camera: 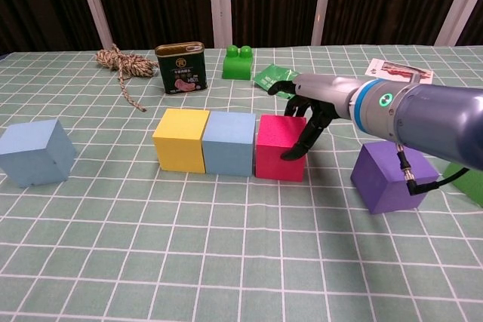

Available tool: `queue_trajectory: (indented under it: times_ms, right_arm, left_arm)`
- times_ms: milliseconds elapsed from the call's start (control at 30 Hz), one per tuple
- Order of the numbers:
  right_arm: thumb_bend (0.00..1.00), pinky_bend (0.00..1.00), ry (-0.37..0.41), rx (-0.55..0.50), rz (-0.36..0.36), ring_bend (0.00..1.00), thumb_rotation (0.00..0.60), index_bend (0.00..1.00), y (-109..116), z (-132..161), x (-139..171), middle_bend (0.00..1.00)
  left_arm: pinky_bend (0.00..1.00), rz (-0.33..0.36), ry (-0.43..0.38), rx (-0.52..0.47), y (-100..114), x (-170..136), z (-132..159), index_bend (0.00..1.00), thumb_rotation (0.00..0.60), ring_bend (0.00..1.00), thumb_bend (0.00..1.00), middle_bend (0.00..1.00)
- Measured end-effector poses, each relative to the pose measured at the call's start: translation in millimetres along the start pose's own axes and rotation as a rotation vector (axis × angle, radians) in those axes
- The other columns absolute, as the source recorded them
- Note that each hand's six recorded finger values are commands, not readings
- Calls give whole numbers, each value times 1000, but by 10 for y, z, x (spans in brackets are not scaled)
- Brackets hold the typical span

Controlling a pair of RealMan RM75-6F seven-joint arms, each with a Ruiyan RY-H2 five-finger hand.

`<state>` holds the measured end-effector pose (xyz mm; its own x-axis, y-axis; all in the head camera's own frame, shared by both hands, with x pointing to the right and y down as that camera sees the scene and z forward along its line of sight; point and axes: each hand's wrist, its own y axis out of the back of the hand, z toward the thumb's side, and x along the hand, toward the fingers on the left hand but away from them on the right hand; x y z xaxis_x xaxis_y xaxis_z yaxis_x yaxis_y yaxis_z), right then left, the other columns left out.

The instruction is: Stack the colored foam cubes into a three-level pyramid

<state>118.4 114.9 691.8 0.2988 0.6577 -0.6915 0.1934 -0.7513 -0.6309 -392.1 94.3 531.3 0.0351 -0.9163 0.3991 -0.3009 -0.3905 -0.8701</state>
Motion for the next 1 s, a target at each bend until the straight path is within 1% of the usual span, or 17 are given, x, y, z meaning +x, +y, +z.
queue_trajectory:
  times_ms: [133, 233, 300, 367, 600, 700, 1000]
  right_arm:
    - [252, 0, 2, -1, 1, 264, 600, 0, -7, 10, -2, 390]
    - [252, 0, 2, -2, 1, 197, 600, 0, -11, 13, -3, 294]
    - [252, 0, 1, 2, -3, 151, 600, 0, -7, 8, -5, 199]
    - [252, 0, 1, 4, -1, 128, 600, 0, -16, 5, -5, 143]
    - [252, 0, 3, -3, 7, 53, 600, 0, -28, 2, 4, 26]
    - [252, 0, 5, -8, 7, 34, 600, 0, -27, 10, 12, 1]
    - [252, 0, 19, -8, 28, 27, 600, 0, -39, 75, 80, 0]
  left_arm:
    - [68, -3, 3, 1, -7, 0, -7, 0, 600, 0, 133, 87]
    - [67, -6, 5, 3, -8, 2, -9, 0, 600, 0, 133, 85]
    - [66, -5, 6, 3, -6, 3, -11, 0, 600, 0, 133, 85]
    - [64, -8, 7, 3, -10, 2, -13, 0, 600, 0, 133, 84]
    - [55, -3, 7, 1, 5, 4, -10, 0, 600, 0, 133, 84]
    - [55, -3, 7, 0, 7, 3, -9, 0, 600, 0, 133, 84]
    - [55, -4, 1, -2, 9, -3, 3, 0, 600, 0, 133, 84]
